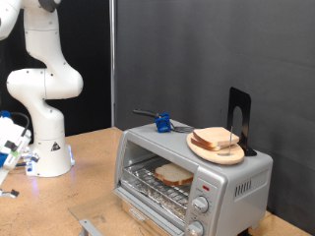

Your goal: Make a piece of toast with the oven

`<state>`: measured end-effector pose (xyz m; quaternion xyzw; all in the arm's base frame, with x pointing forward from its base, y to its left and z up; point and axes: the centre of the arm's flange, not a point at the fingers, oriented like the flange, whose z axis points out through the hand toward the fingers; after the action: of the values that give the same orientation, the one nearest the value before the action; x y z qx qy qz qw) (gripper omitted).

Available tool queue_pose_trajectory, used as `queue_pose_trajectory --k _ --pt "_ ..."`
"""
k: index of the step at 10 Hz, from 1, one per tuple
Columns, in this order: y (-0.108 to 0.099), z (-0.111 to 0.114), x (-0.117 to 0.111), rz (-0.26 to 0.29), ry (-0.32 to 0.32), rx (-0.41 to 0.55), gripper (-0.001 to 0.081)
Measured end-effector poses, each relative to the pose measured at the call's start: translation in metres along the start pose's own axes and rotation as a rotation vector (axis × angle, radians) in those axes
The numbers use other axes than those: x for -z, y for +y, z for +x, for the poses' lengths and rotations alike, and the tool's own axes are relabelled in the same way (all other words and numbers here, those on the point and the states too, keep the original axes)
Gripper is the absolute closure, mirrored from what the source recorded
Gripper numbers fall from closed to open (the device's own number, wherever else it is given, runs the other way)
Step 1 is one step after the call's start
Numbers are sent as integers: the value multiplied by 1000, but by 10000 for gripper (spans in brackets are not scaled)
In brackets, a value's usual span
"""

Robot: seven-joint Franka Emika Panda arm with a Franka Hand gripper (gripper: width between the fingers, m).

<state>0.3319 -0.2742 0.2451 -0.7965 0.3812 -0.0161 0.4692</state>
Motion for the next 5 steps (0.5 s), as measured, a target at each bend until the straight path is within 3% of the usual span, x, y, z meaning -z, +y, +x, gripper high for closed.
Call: queue_pose_trajectory --k 5 --pt "17 7 -71 -44 -102 7 -2"
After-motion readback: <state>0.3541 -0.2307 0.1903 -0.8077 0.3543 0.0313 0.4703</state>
